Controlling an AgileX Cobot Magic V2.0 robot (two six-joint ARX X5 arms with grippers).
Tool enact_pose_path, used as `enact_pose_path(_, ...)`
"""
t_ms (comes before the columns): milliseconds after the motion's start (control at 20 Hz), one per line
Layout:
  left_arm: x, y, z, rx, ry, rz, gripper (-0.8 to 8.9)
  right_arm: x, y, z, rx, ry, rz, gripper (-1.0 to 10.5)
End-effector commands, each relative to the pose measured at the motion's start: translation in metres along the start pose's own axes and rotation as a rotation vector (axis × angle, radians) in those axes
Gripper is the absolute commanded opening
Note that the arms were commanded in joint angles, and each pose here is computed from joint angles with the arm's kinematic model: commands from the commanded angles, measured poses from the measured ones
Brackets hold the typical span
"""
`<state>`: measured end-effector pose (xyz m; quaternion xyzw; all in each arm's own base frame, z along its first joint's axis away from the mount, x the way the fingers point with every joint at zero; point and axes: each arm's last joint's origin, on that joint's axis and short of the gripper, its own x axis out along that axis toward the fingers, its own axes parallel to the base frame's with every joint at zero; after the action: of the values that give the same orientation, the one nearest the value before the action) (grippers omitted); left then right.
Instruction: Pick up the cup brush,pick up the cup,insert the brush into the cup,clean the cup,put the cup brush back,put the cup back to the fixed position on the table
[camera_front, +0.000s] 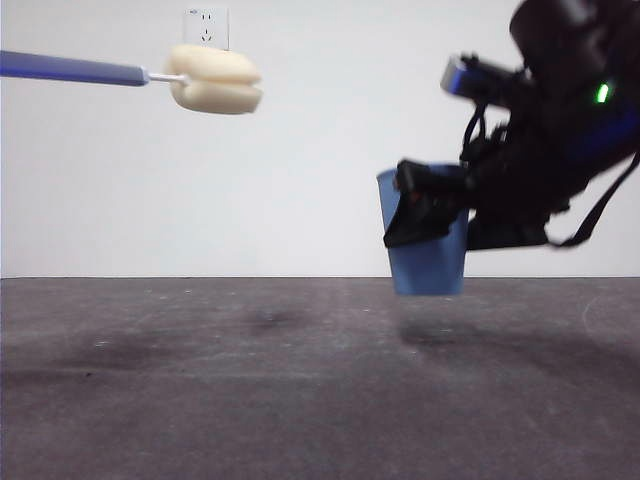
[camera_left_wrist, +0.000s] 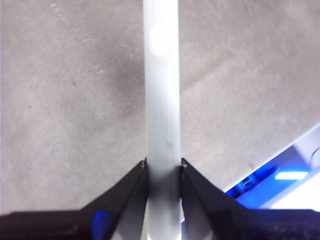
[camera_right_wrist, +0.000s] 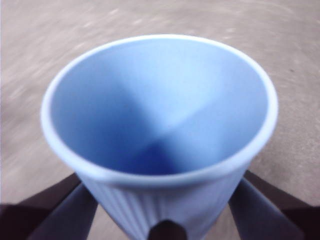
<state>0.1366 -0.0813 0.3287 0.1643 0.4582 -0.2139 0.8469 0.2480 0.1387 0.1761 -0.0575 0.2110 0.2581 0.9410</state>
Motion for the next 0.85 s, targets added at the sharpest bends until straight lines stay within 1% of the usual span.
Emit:
enact_pose_path(50,0.007,0.000,0.002,0.104,0.026,-0.002,-0.09,-0.017,0.008,0.000,-0.099,0.159,0.025,-0.2)
enact_pose_path(100,0.009,0.000,0.003,0.128,0.038,-0.003,-0.09,-0.023,0.011,-0.001,-0.137,0.232,0.035,-0.2)
enact_pose_path(150,0.012,-0.001,0.004,0.162,0.053,-0.007,-0.09,-0.027,0.014,-0.003,-0.179,0.296,0.027,-0.2)
enact_pose_path(300,0.023,-0.002,0.006,0.282,0.118,-0.026,-0.09,-0.037,0.025,-0.011,-0.370,0.489,-0.008,-0.2)
enact_pose_path(400,0.031,-0.003,0.008,0.330,0.159,-0.062,-0.09,-0.042,0.033,-0.011,-0.524,0.562,-0.050,-0.2)
enact_pose_path(450,0.035,-0.004,0.009,0.345,0.175,-0.095,-0.09,-0.044,0.037,-0.009,-0.599,0.587,-0.061,-0.2)
enact_pose_path(550,0.040,-0.007,0.011,0.350,0.189,-0.136,-0.09,-0.047,0.041,0.001,-0.708,0.618,-0.101,-0.2)
enact_pose_path(750,0.042,-0.018,0.012,0.393,0.188,-0.205,-0.09,-0.051,0.043,0.030,-0.869,0.619,-0.174,-0.2)
enact_pose_path(850,0.041,-0.024,0.012,0.420,0.185,-0.218,-0.09,-0.053,0.045,0.039,-0.948,0.620,-0.181,-0.2)
